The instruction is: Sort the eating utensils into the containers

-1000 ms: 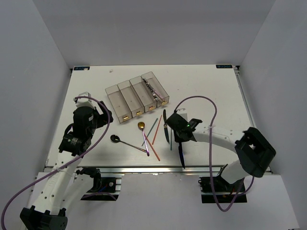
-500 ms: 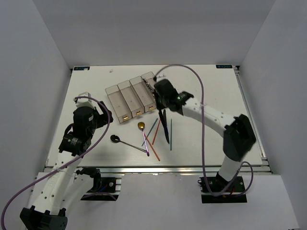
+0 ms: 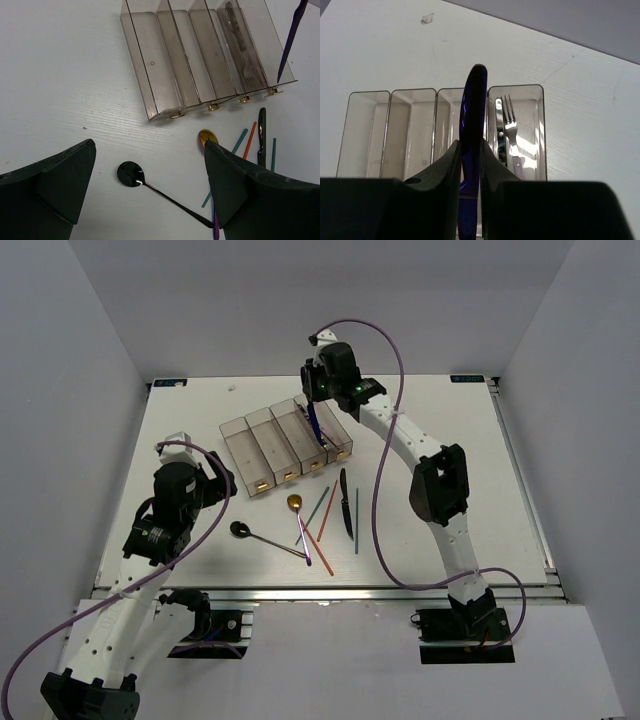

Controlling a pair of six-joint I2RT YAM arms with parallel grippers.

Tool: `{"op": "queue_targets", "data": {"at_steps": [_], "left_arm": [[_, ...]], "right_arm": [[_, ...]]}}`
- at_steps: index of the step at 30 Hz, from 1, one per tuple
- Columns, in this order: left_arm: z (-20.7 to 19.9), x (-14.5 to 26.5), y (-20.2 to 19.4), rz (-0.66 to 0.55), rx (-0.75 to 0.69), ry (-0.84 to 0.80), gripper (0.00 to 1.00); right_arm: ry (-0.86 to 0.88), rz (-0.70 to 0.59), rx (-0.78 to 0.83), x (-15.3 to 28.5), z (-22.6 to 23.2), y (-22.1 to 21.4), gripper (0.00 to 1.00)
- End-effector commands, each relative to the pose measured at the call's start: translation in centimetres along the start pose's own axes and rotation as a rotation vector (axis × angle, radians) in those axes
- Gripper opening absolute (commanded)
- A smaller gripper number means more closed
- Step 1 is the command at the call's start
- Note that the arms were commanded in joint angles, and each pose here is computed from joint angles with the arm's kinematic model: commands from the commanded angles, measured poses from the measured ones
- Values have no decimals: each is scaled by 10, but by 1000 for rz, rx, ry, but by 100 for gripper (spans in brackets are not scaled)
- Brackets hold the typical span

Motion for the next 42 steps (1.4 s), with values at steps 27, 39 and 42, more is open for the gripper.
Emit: {"op": "queue_targets", "data": {"at_steps": [27,39,42], "left_arm": [[-3,4,2,-21,-6,-15,98],[-5,2,0,-7,-10,-22,98],[-5,1,-1,-6,-10,-17,98]], "right_arm": [[36,-123,106,1,28,7,76],[-440,277,-54,136,-45,-150,77],[-441,334,-53,145,-49,-175,70]]}}
Point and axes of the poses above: each gripper's point midway between its finger pads, its own x axis back along the fingers, its own z axis along the line the jaws close on, y = z × x, the point moved 2 cm from there along x, back along the fingers, and after that the axes turned 10 degrees about -x, right-handed, at the moved point
